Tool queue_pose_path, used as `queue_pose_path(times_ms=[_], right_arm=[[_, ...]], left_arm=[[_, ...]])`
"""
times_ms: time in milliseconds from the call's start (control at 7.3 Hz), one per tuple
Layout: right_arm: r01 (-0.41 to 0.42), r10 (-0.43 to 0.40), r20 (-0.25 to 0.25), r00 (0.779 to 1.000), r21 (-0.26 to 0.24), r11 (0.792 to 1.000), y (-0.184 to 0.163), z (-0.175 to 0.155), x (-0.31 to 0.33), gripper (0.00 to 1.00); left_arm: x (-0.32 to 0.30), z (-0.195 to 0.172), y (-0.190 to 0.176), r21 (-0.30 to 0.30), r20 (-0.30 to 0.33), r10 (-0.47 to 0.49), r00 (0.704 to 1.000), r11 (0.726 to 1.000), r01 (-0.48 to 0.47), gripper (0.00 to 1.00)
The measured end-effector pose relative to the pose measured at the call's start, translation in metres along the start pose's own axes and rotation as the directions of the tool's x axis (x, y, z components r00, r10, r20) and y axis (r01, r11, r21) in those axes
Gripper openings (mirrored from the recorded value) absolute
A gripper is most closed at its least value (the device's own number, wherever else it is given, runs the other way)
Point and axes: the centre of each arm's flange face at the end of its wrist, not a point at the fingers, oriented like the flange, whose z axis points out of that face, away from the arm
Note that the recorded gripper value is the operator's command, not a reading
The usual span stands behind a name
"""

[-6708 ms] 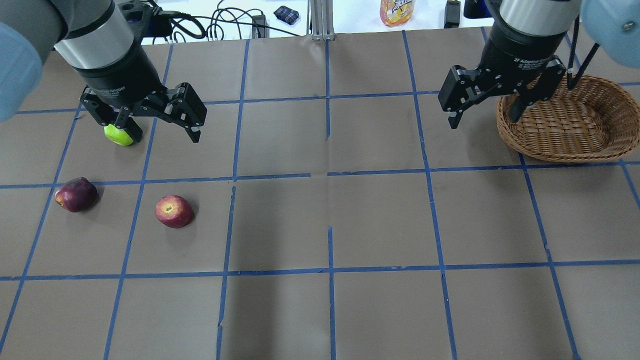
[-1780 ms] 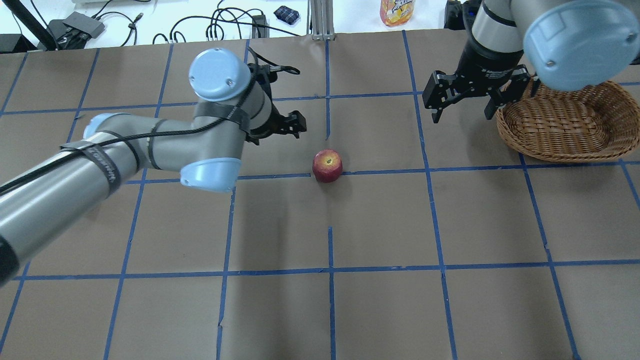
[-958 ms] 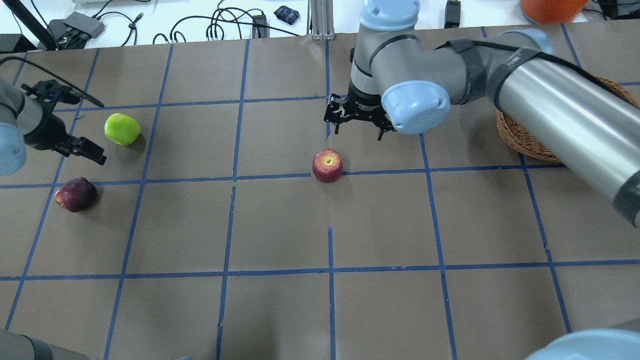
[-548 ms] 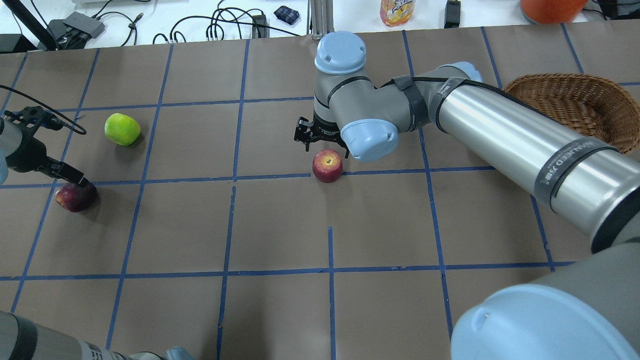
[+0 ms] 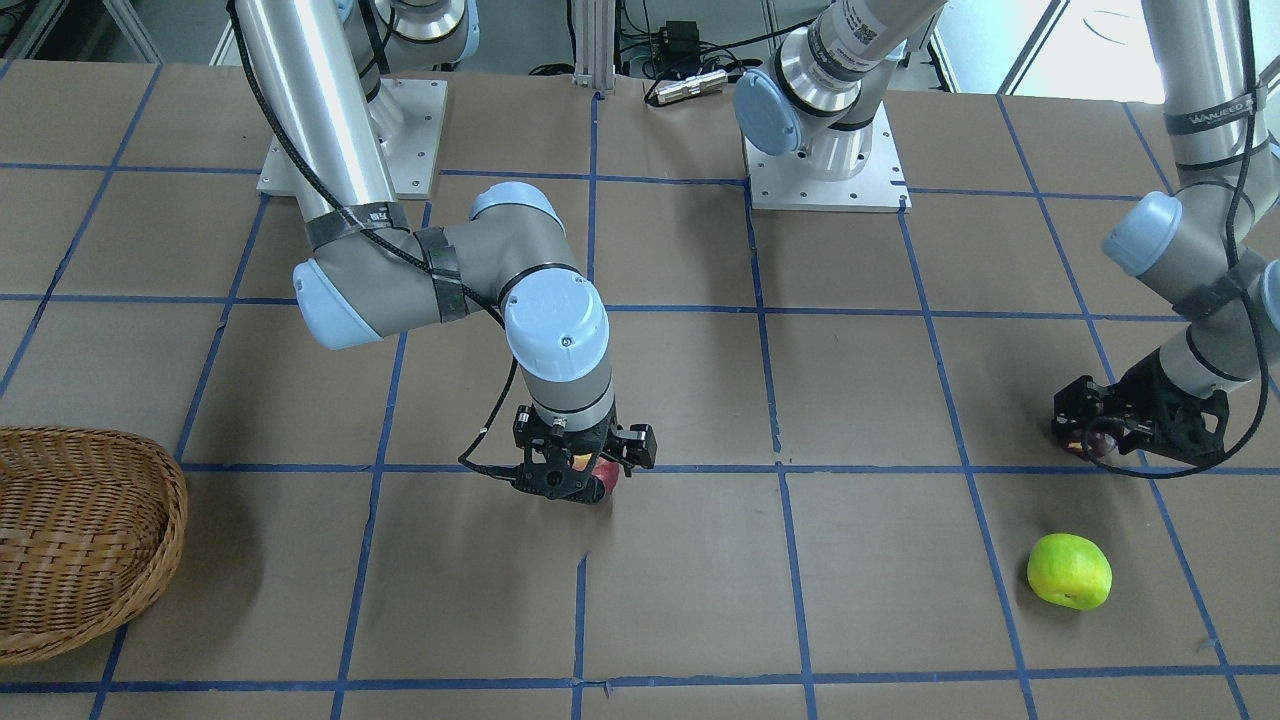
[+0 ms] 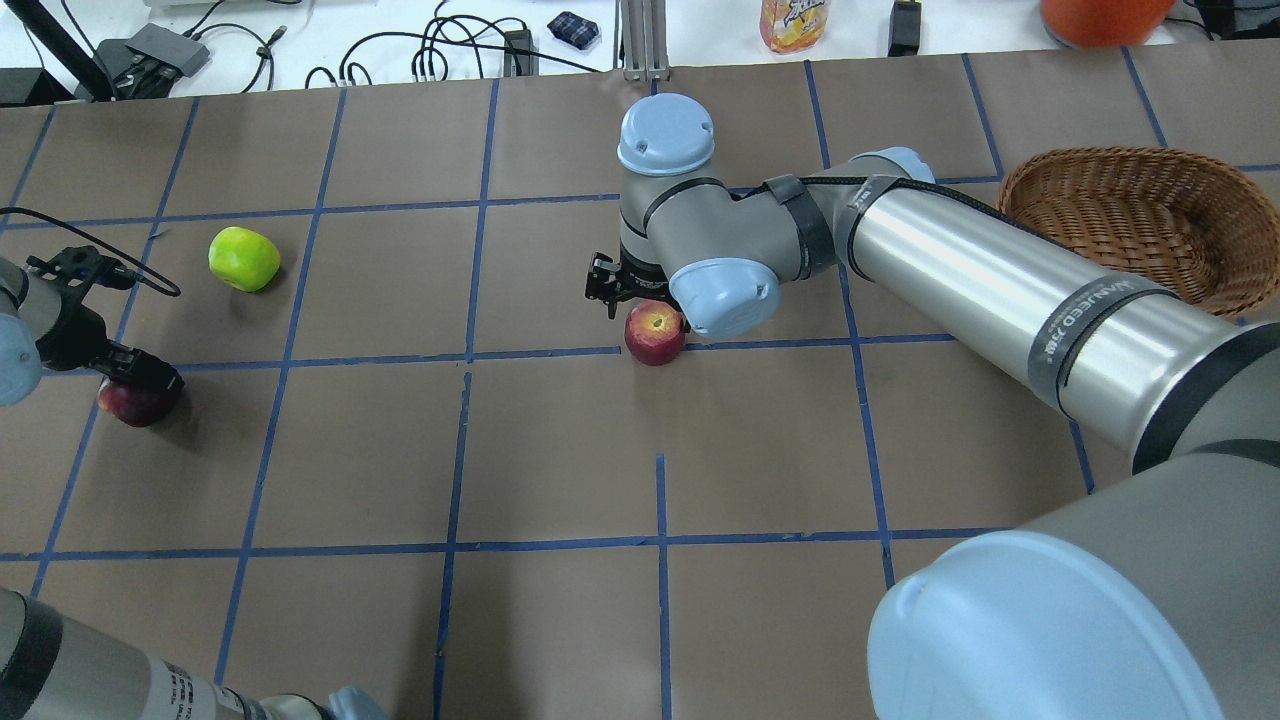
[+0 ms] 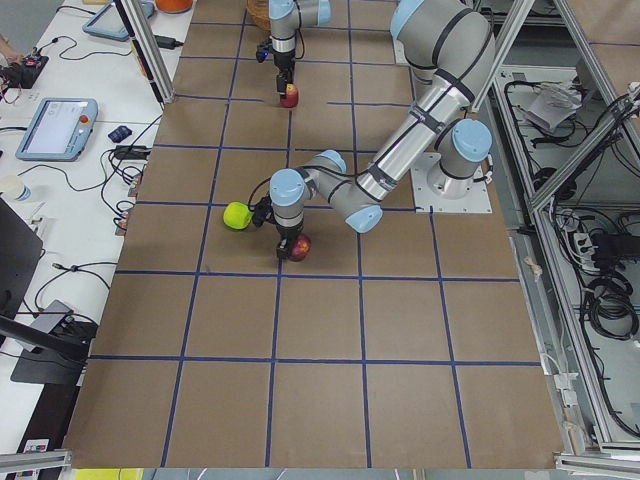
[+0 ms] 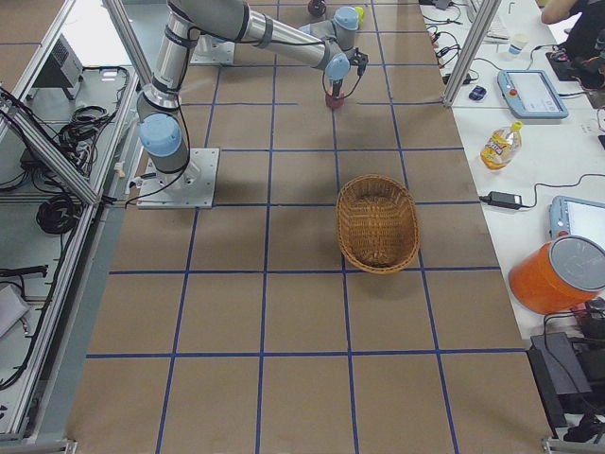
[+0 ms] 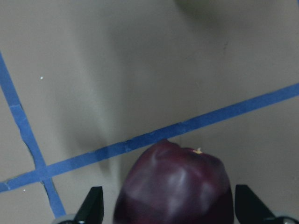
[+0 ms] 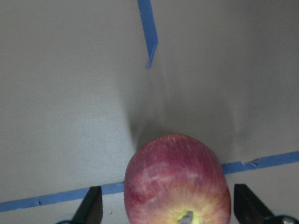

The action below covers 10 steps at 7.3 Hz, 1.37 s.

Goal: Put all apples into basket
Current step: 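Drop bright red apple in basket with right while left carries dark apple center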

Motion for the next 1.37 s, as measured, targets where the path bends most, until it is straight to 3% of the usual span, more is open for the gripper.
queue_pose_path(times_ms=[137, 274, 411, 685, 958, 1095, 1369], right_arm=[[-0.001, 0.001, -0.008, 1.0, -0.01, 1.0, 0.0, 0.008, 0.001, 0.94], [-0.001, 0.001, -0.012, 1.0, -0.016, 1.0, -0.001, 0.014, 0.001, 0.28], [-0.002, 0.002, -0.013, 1.0, -0.02, 1.0, -0.004, 0.018, 0.001, 0.0], [-0.019, 0.019, -0.009, 1.0, -0.015, 1.0, -0.015, 0.006, 0.012, 0.0], [-0.09, 0.09, -0.006, 0.996, -0.016, 0.996, -0.044, -0.066, 0.065, 0.0], [-0.123, 0.122, -0.017, 0.992, -0.034, 0.992, -0.067, -0.109, 0.124, 0.0], [-0.135, 0.134, -0.036, 0.99, -0.03, 0.99, -0.113, -0.167, 0.273, 0.0]], left_arm=[[0.005, -0.008, -0.002, -0.005, -0.004, -0.02, 1.0, 1.0, 0.02, 0.0], [0.019, -0.021, -0.006, -0.02, -0.026, -0.068, 0.997, 0.997, 0.068, 0.0], [0.05, -0.04, -0.02, -0.036, -0.045, -0.13, 0.99, 0.991, 0.129, 0.0], [0.148, -0.069, -0.071, -0.044, -0.039, -0.217, 0.975, 0.976, 0.215, 0.0], [0.252, -0.064, -0.115, -0.05, -0.067, -0.332, 0.941, 0.943, 0.33, 0.0], [0.301, -0.06, -0.139, -0.019, -0.093, -0.409, 0.908, 0.912, 0.409, 0.0], [0.424, -0.06, -0.186, 0.021, -0.21, -0.509, 0.835, 0.851, 0.524, 0.0]])
